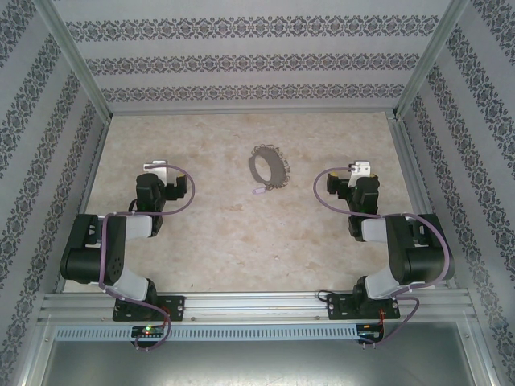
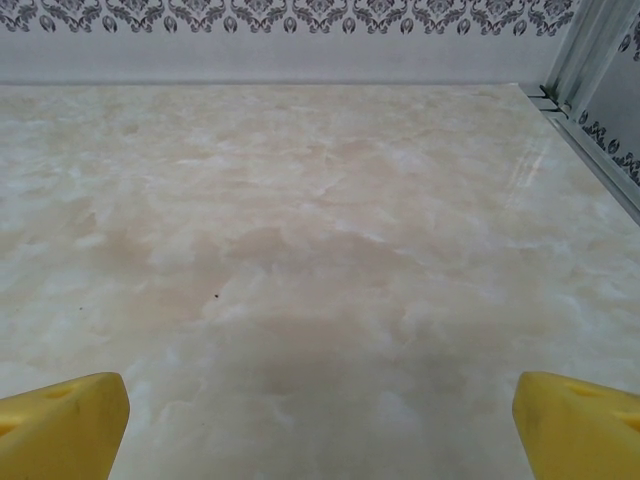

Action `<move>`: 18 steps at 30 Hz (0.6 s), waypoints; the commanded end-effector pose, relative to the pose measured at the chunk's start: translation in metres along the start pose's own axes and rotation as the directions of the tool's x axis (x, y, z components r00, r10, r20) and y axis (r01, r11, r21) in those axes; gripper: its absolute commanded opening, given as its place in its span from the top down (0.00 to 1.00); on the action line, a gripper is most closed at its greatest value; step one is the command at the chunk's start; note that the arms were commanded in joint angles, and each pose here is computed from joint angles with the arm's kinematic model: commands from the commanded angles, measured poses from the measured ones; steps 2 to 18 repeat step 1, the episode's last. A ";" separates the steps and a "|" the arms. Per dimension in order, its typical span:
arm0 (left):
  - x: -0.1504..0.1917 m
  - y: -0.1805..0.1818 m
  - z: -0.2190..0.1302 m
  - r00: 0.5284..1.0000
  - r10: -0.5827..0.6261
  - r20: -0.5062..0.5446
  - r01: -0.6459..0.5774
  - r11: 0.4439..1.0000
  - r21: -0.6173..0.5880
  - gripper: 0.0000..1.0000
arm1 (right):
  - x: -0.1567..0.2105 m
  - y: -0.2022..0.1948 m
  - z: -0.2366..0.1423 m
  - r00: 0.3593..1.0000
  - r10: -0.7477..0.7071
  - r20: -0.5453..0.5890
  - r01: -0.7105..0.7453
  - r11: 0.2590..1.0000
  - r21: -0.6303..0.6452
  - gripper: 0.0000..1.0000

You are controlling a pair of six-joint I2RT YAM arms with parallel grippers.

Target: Put the keys on the keyring

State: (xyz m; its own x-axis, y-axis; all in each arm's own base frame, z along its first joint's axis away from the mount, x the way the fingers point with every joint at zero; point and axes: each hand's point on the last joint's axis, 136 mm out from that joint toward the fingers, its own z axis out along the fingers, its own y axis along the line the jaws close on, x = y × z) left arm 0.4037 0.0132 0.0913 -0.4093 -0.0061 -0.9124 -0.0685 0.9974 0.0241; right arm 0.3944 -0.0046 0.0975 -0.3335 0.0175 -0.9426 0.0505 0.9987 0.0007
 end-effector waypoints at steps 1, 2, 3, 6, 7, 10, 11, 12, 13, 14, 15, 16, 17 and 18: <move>0.003 0.000 0.001 1.000 -0.015 -0.014 0.015 1.000 0.011 0.00 | -0.009 0.004 0.000 1.000 0.009 0.024 -0.008 1.000 -0.024 0.02; 0.003 0.000 0.001 1.000 -0.015 -0.014 0.015 1.000 0.011 0.00 | -0.009 0.004 0.000 1.000 0.009 0.024 -0.008 1.000 -0.024 0.02; 0.003 0.000 0.001 1.000 -0.015 -0.014 0.015 1.000 0.011 0.00 | -0.009 0.004 0.000 1.000 0.009 0.024 -0.008 1.000 -0.024 0.02; 0.003 0.000 0.001 1.000 -0.015 -0.014 0.015 1.000 0.011 0.00 | -0.009 0.004 0.000 1.000 0.009 0.024 -0.008 1.000 -0.024 0.02; 0.003 0.000 0.001 1.000 -0.015 -0.014 0.015 1.000 0.011 0.00 | -0.009 0.004 0.000 1.000 0.009 0.024 -0.008 1.000 -0.024 0.02; 0.003 0.000 0.001 1.000 -0.015 -0.014 0.015 1.000 0.011 0.00 | -0.009 0.004 0.000 1.000 0.009 0.024 -0.008 1.000 -0.024 0.02; 0.003 0.000 0.001 1.000 -0.015 -0.014 0.015 1.000 0.011 0.00 | -0.009 0.004 0.000 1.000 0.009 0.024 -0.008 1.000 -0.024 0.02; 0.003 0.000 0.001 1.000 -0.015 -0.014 0.015 1.000 0.011 0.00 | -0.009 0.004 0.000 1.000 0.009 0.024 -0.008 1.000 -0.024 0.02; 0.003 0.000 0.001 1.000 -0.015 -0.014 0.015 1.000 0.011 0.00 | -0.009 0.004 0.000 1.000 0.009 0.024 -0.008 1.000 -0.024 0.02; 0.003 0.000 0.001 1.000 -0.015 -0.014 0.015 1.000 0.011 0.00 | -0.009 0.004 0.000 1.000 0.009 0.024 -0.008 1.000 -0.024 0.02; 0.003 0.000 0.001 1.000 -0.015 -0.014 0.015 1.000 0.011 0.00 | -0.009 0.004 0.000 1.000 0.009 0.024 -0.008 1.000 -0.024 0.02; 0.003 0.000 0.001 1.000 -0.015 -0.014 0.015 1.000 0.011 0.00 | -0.009 0.004 0.000 1.000 0.009 0.024 -0.008 1.000 -0.024 0.02; 0.003 0.000 0.001 1.000 -0.015 -0.014 0.015 1.000 0.011 0.00 | -0.009 0.004 0.000 1.000 0.009 0.024 -0.008 1.000 -0.024 0.02; 0.003 0.000 0.001 1.000 -0.015 -0.014 0.015 1.000 0.011 0.00 | -0.009 0.004 0.000 1.000 0.009 0.024 -0.008 1.000 -0.024 0.02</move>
